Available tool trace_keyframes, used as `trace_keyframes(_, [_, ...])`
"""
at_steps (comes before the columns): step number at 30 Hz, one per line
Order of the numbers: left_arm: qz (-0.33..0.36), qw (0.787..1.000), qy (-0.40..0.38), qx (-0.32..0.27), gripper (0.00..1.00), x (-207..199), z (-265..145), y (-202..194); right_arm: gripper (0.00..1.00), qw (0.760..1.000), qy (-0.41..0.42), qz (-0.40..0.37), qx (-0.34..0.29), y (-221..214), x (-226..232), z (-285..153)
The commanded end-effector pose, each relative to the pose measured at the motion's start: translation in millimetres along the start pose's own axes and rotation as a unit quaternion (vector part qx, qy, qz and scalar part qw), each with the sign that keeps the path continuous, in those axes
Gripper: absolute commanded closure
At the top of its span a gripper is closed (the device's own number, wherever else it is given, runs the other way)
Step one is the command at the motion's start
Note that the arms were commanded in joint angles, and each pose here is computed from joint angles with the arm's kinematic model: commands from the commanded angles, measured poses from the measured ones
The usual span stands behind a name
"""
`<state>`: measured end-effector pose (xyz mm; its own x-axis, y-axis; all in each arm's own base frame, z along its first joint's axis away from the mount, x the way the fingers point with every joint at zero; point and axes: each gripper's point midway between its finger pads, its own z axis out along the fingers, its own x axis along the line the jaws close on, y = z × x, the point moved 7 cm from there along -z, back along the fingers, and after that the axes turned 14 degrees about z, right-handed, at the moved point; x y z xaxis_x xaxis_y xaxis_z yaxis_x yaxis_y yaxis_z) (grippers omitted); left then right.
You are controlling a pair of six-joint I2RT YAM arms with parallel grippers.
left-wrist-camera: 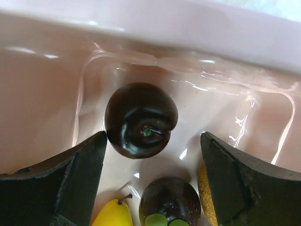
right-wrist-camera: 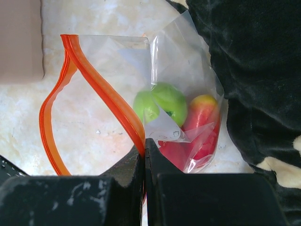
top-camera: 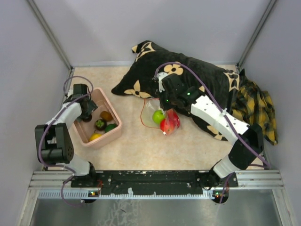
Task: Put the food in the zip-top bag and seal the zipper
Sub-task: Pick up the fake fruit from the bin.
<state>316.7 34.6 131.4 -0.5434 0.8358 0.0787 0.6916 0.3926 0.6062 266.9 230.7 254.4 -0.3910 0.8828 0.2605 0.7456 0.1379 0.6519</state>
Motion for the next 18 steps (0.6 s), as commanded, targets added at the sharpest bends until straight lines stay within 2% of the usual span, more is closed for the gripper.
trace_keyframes(1, [-0.019, 0.999, 0.019, -0.017, 0.14, -1.6, 8.3, 16.0, 1.00, 0.998, 0.019, -0.008, -0.054, 19.9, 5.0, -23.5])
trace_keyframes(9, [-0.004, 0.999, 0.050, -0.005, 0.14, -1.4, 25.5, 15.3, 1.00, 0.998, 0.019, -0.009, -0.051, 18.9, 4.2, -21.4])
trace_keyframes(14, [0.008, 0.999, 0.053, 0.007, 0.22, -4.5, 34.8, 13.3, 1.00, 0.999, 0.019, -0.010, -0.050, 18.0, 4.3, -19.9])
trace_keyframes(18, [0.018, 0.998, 0.054, 0.014, 0.24, -5.7, 41.9, 10.7, 1.00, 0.998, 0.021, -0.011, -0.051, 16.7, 4.1, -19.3])
